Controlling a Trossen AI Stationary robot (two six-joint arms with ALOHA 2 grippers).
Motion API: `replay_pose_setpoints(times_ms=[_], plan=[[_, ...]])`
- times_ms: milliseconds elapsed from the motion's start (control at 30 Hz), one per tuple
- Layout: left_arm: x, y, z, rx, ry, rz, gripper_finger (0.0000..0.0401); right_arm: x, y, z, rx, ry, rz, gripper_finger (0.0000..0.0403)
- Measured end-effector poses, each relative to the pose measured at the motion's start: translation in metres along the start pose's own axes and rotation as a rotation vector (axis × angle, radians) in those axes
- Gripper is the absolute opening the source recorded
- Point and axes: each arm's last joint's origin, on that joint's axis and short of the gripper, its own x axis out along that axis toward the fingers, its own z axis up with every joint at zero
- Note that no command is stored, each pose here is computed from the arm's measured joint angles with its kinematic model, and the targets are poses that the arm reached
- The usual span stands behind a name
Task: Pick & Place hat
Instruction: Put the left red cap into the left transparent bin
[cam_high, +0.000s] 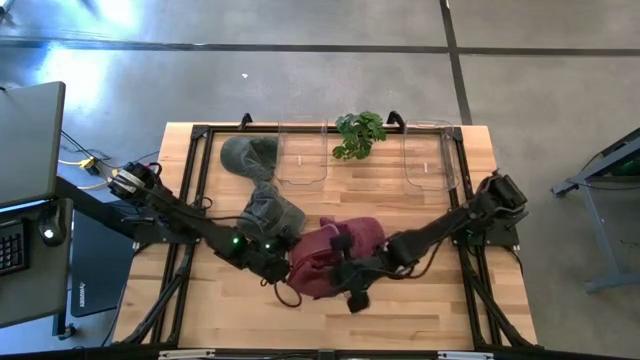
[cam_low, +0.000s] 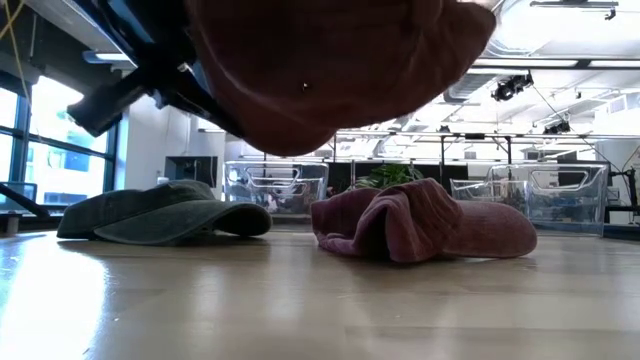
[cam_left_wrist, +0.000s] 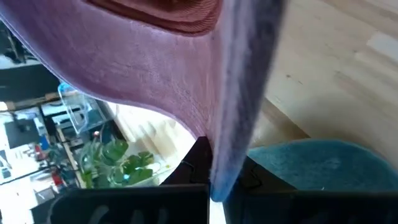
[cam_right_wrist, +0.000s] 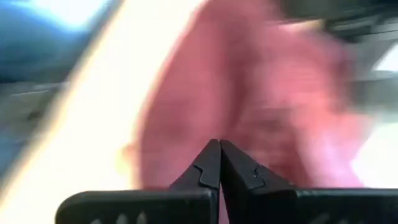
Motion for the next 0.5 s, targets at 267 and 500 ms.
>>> replay_pose_setpoints(times_ms=[267, 500], plan=[[0.000, 0.002, 0.000, 0.055, 0.024, 0.043, 0.0000, 0.014, -0.014, -0.008, 0.051, 0.077, -0.023, 0.0000], [0.000, 0.003, -0.001, 0.069, 0.054, 0.068, 0.0000, 0.028, 0.002, -0.016, 0.011, 0.128, 0.179, 0.0000]])
